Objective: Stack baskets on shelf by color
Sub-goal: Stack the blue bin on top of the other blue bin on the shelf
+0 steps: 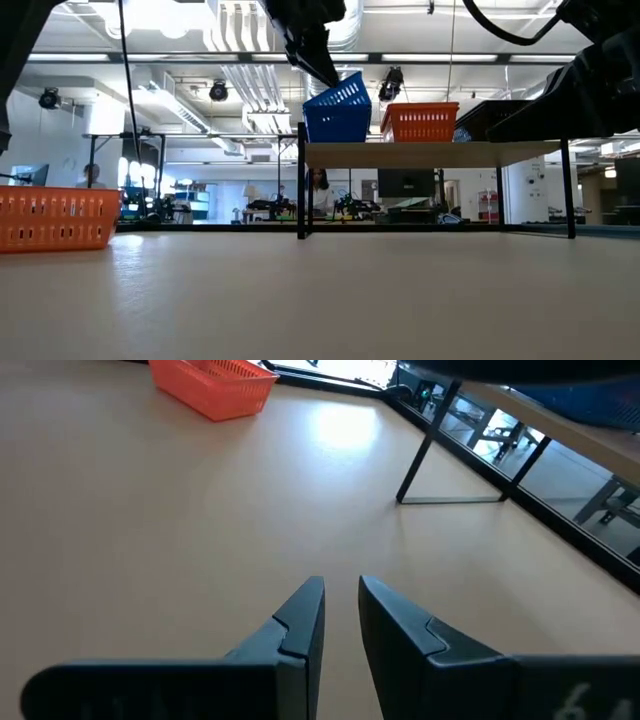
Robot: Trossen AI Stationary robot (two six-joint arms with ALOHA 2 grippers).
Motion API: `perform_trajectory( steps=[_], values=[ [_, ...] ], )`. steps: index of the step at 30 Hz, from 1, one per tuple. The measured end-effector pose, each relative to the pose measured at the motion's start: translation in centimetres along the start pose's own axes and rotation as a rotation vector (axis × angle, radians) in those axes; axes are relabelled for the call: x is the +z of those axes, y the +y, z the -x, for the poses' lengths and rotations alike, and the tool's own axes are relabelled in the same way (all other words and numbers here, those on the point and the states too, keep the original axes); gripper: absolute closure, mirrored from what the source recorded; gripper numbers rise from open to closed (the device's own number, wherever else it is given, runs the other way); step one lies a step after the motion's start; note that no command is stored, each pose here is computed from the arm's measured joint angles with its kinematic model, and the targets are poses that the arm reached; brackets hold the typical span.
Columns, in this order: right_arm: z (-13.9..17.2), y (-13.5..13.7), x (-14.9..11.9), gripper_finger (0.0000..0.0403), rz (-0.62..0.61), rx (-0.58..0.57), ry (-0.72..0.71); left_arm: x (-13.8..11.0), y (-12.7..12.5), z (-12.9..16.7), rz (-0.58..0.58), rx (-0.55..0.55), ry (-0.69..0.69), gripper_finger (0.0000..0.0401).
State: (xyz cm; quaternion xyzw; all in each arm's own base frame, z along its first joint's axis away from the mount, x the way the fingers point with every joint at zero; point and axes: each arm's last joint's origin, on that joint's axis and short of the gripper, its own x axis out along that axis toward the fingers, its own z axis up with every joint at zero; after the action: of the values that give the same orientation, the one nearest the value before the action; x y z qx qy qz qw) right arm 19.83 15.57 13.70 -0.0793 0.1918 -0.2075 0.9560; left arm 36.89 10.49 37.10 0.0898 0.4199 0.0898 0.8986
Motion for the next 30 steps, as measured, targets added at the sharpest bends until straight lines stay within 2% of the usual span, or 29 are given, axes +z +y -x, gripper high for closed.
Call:
perform_trajectory(
  steps=[8,14,22,30],
  values=[
    [0.0,0.0,0.0,0.0344,0.000,0.000,0.000,0.2,-0.1,-0.8,-0.035,0.020,-0.001,0.0342],
    [0.0,0.0,0.0,0.0344,0.001,-0.001,0.001,0.6,-0.5,0.4,-0.063,0.028,-0.029,0.0394],
    [0.0,0.0,0.0,0.0344,0.001,-0.001,0.001,1.4,-0.9,1.3,-0.074,0.038,-0.063,0.0396],
    [0.0,0.0,0.0,0.0344,0.001,-0.001,0.001,1.2,-1.3,1.3,-0.122,0.221,0.024,0.0396]
  ],
)
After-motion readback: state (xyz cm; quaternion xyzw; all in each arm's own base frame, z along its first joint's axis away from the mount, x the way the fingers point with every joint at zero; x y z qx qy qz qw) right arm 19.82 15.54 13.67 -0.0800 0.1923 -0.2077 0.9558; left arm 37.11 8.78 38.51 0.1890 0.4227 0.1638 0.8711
